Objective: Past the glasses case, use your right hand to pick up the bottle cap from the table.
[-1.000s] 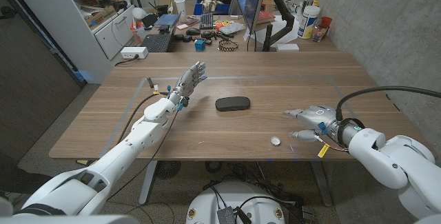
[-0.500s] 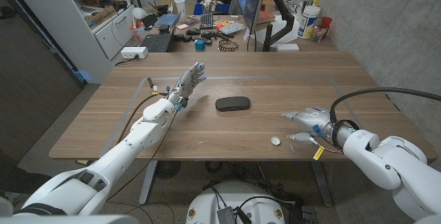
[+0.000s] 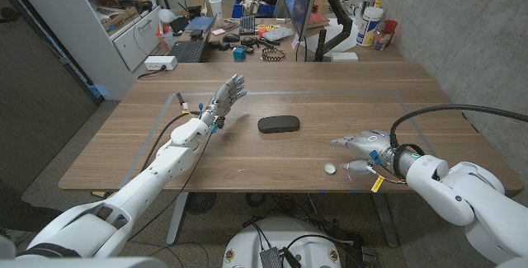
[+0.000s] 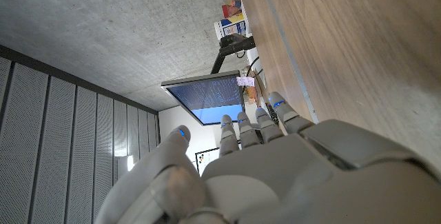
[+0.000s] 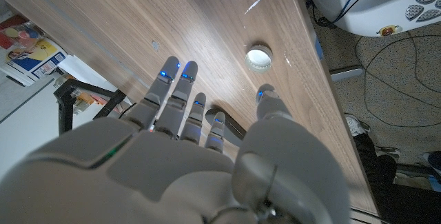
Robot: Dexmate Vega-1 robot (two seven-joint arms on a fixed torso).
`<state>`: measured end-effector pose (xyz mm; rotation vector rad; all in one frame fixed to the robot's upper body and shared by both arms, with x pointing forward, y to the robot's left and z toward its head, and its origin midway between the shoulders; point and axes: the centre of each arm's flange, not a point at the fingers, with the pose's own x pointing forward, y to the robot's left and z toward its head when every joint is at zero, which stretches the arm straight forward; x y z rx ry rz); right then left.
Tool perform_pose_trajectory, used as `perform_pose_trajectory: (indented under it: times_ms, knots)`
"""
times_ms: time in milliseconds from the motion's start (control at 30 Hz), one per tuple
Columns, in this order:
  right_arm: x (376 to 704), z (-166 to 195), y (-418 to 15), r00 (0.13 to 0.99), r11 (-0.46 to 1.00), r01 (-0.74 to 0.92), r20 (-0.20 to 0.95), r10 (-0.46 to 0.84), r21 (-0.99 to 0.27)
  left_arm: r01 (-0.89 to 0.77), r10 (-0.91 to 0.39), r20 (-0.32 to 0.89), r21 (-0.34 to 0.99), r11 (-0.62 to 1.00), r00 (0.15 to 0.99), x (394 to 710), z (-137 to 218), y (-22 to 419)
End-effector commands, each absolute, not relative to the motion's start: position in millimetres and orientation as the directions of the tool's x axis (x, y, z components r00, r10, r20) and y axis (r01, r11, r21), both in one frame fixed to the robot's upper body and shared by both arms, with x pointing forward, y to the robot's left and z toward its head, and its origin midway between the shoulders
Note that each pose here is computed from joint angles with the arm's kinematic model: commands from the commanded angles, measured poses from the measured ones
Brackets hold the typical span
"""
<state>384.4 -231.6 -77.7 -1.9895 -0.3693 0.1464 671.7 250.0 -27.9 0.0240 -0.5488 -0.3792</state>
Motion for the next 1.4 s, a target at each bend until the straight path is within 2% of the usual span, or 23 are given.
perform_pose_trajectory:
  times_ms: [33,833,1400]
  knots:
    - [387,-79,-227,0.945,-0.399,0.174,0.039,0.325,-0.9,0.348,-0.358,0.506,0.119,0.93,0.785,673,-28,251]
    - [397,-82,-202,0.946,-0.484,0.145,-0.023,0.324,-0.863,0.351,-0.356,0.507,0.11,0.93,0.785,678,-28,259]
    - [412,-87,-195,0.951,-0.51,0.151,-0.015,0.308,-0.847,0.354,-0.361,0.504,0.114,0.928,0.785,681,-27,263]
